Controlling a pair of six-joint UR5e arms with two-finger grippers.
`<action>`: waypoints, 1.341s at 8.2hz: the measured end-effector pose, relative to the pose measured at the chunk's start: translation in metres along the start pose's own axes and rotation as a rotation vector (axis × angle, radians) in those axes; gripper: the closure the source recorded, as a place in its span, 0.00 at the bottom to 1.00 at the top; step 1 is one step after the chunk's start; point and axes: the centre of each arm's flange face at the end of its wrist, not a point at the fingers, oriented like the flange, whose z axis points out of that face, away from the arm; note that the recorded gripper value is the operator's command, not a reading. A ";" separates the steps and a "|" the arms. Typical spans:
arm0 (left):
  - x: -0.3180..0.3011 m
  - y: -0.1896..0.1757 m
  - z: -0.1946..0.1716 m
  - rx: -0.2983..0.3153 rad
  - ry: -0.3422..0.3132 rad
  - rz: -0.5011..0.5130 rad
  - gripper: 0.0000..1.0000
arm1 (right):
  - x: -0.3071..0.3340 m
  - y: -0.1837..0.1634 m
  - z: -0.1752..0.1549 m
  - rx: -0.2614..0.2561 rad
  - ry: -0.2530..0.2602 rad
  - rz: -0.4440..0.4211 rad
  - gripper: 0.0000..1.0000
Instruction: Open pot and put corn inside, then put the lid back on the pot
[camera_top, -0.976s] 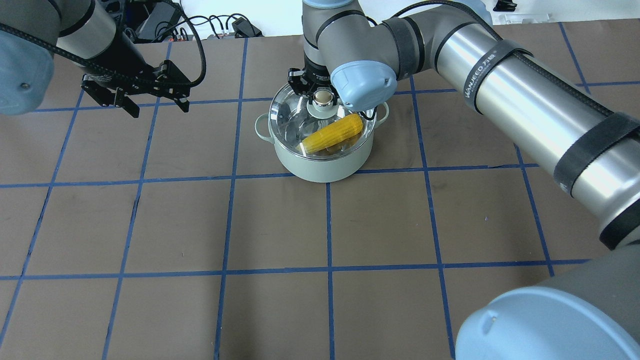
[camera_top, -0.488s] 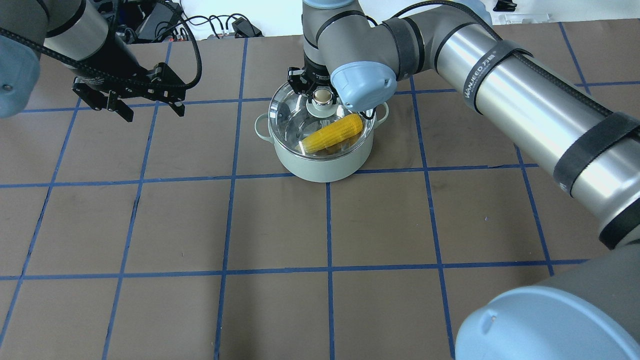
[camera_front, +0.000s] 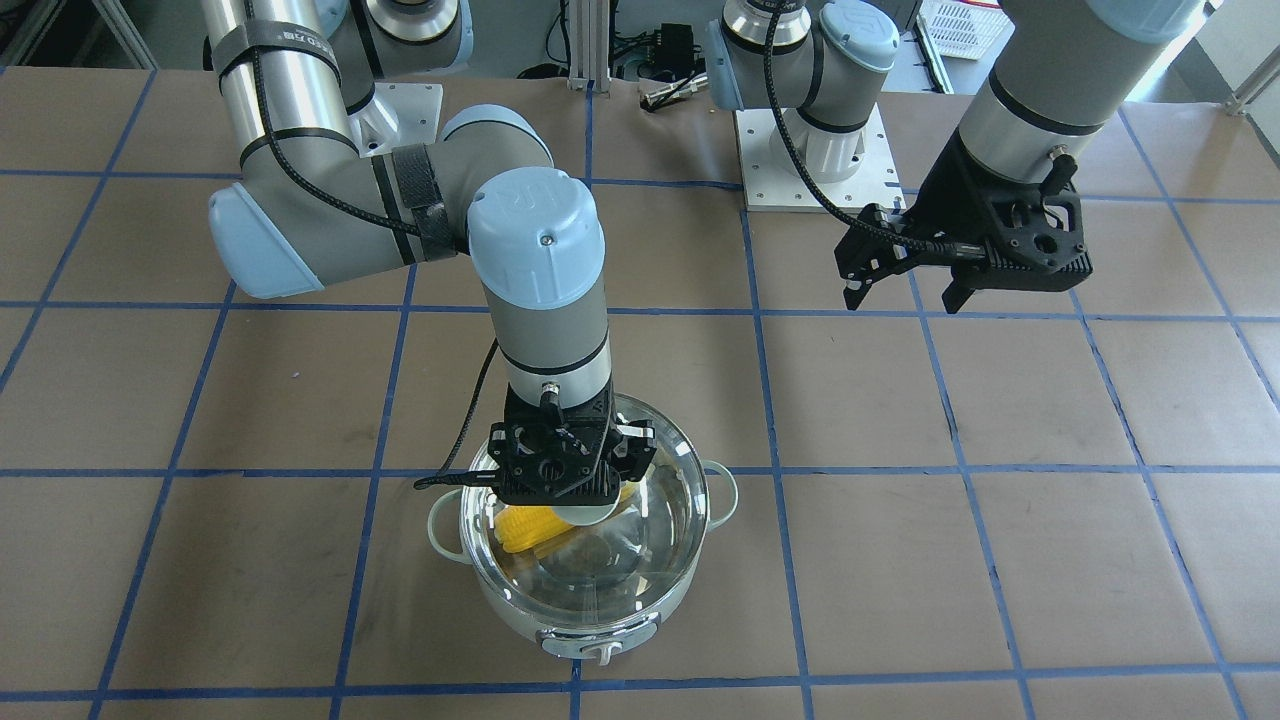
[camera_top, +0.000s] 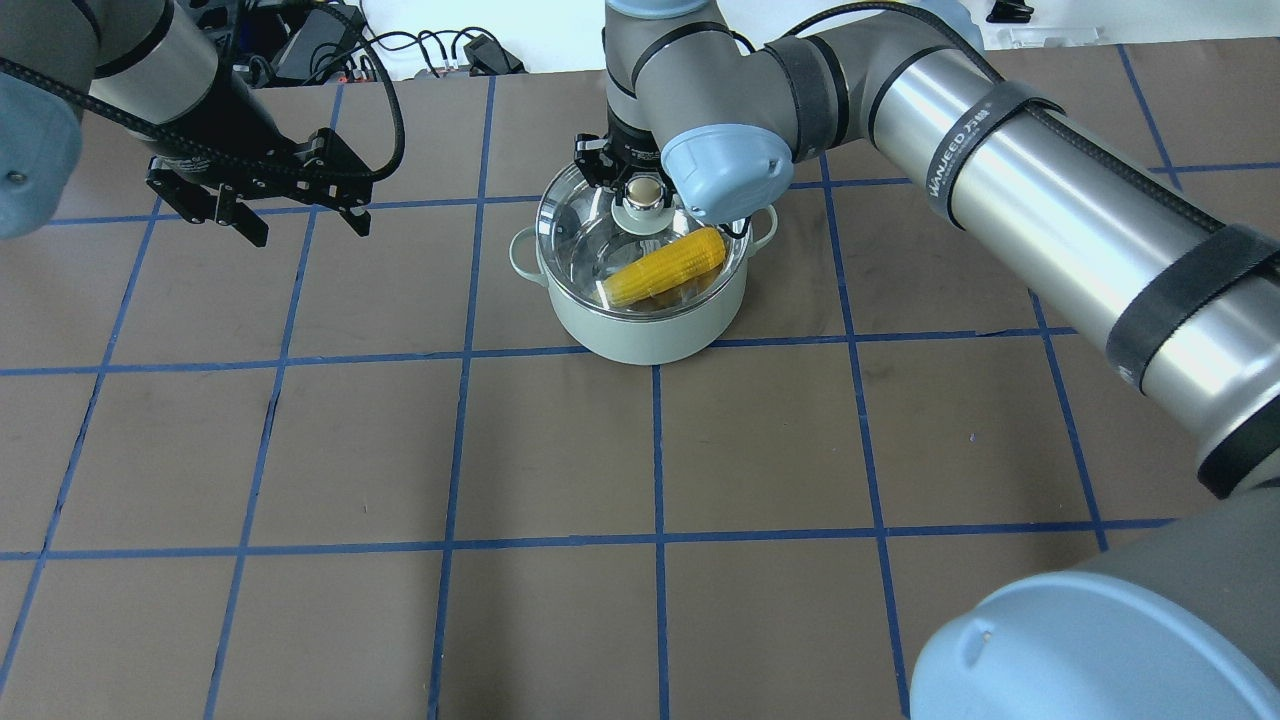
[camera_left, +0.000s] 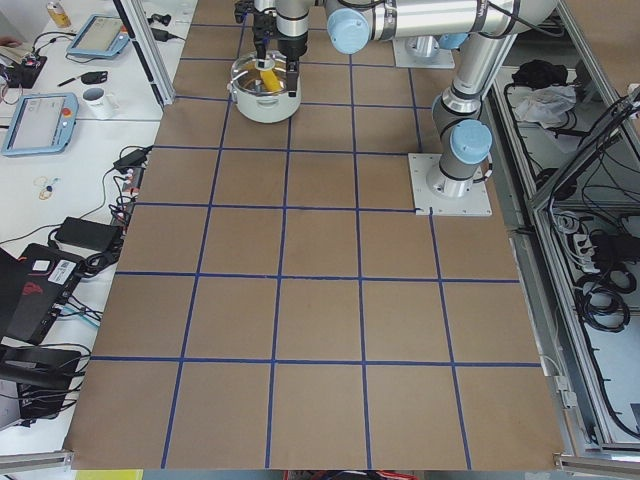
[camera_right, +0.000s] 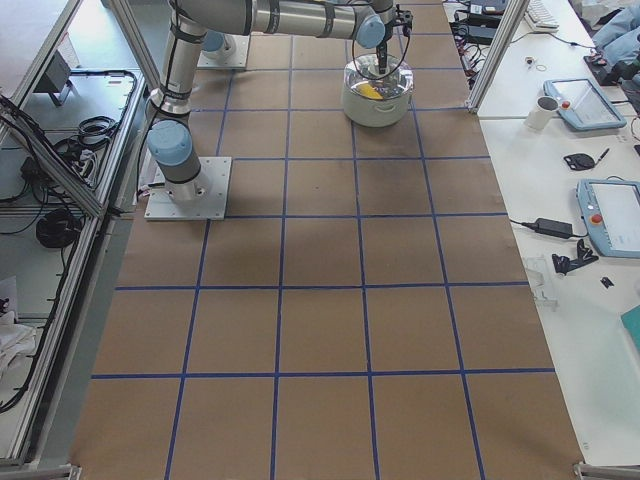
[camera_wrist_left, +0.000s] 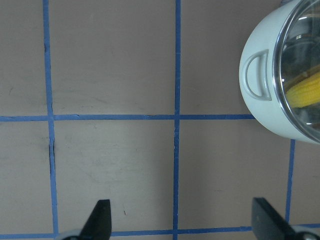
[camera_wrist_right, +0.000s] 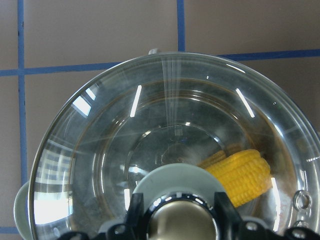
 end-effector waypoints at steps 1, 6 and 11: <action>0.000 0.000 0.000 0.000 0.000 0.000 0.00 | 0.000 0.000 0.000 0.000 0.000 -0.001 0.76; 0.002 0.003 -0.002 -0.002 0.001 0.002 0.00 | -0.001 0.000 0.003 0.004 -0.013 -0.001 0.00; 0.003 0.004 0.000 -0.010 0.000 0.004 0.00 | -0.002 0.000 -0.017 0.038 -0.042 -0.004 0.12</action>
